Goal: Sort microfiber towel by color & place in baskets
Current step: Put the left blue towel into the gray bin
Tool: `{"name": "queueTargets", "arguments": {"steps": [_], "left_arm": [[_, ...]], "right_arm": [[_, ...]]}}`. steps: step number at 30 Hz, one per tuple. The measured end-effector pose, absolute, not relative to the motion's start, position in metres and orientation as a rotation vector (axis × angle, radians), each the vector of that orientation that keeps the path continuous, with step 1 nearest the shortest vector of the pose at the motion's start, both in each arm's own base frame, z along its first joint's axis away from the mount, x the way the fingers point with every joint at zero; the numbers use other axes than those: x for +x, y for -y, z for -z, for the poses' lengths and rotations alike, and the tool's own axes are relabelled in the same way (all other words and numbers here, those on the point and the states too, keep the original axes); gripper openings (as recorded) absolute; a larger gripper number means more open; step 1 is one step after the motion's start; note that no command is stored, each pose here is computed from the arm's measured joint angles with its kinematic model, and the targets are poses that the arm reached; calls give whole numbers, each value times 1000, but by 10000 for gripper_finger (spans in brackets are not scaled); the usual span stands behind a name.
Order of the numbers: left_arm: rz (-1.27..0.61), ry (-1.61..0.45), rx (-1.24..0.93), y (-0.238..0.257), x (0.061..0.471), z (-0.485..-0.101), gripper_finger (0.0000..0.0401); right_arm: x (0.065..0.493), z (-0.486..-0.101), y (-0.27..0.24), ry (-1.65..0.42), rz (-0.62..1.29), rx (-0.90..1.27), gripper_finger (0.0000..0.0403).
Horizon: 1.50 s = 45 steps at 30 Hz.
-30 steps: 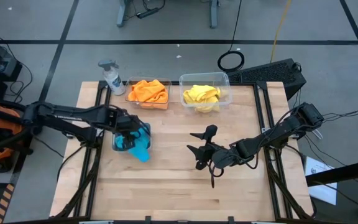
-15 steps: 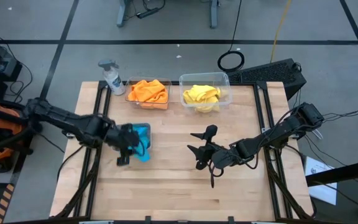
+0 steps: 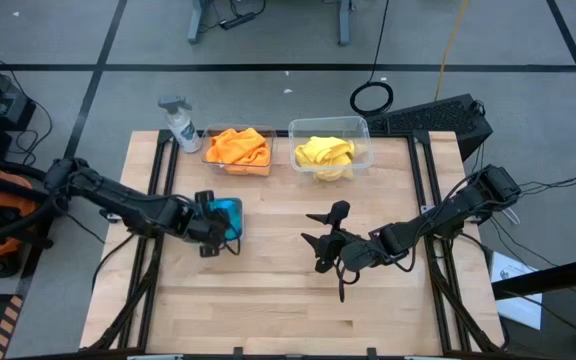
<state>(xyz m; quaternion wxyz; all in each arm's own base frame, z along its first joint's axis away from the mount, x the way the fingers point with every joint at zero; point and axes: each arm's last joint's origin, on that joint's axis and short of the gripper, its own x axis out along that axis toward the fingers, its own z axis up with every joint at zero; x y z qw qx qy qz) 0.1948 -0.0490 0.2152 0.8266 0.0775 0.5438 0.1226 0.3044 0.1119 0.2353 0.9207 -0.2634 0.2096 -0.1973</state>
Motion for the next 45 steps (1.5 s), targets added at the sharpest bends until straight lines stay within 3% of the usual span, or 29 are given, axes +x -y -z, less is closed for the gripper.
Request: {"name": "queueTargets", "arguments": {"steps": [5, 17, 25, 33, 38, 45], "left_arm": [[-334, -1198, 120, 31, 194, -211, 7], [-288, -1257, -66, 17, 184, -167, 8], [-283, -1212, -88, 18, 196, -194, 56], [-270, -1333, -111, 20, 192, -240, 101], [-317, -1276, -41, 17, 197, -241, 82], [-365, -1323, -75, 6, 197, -196, 7]], "right_arm": [[304, -235, -112, -431, 405, -541, 253], [304, -235, -112, -433, 406, -540, 253], [304, -235, -112, -434, 405, -541, 254], [304, -235, -112, -435, 405, -543, 254], [304, -235, -112, -435, 404, -542, 254], [304, -234, -114, -441, 372, -546, 254]]}}
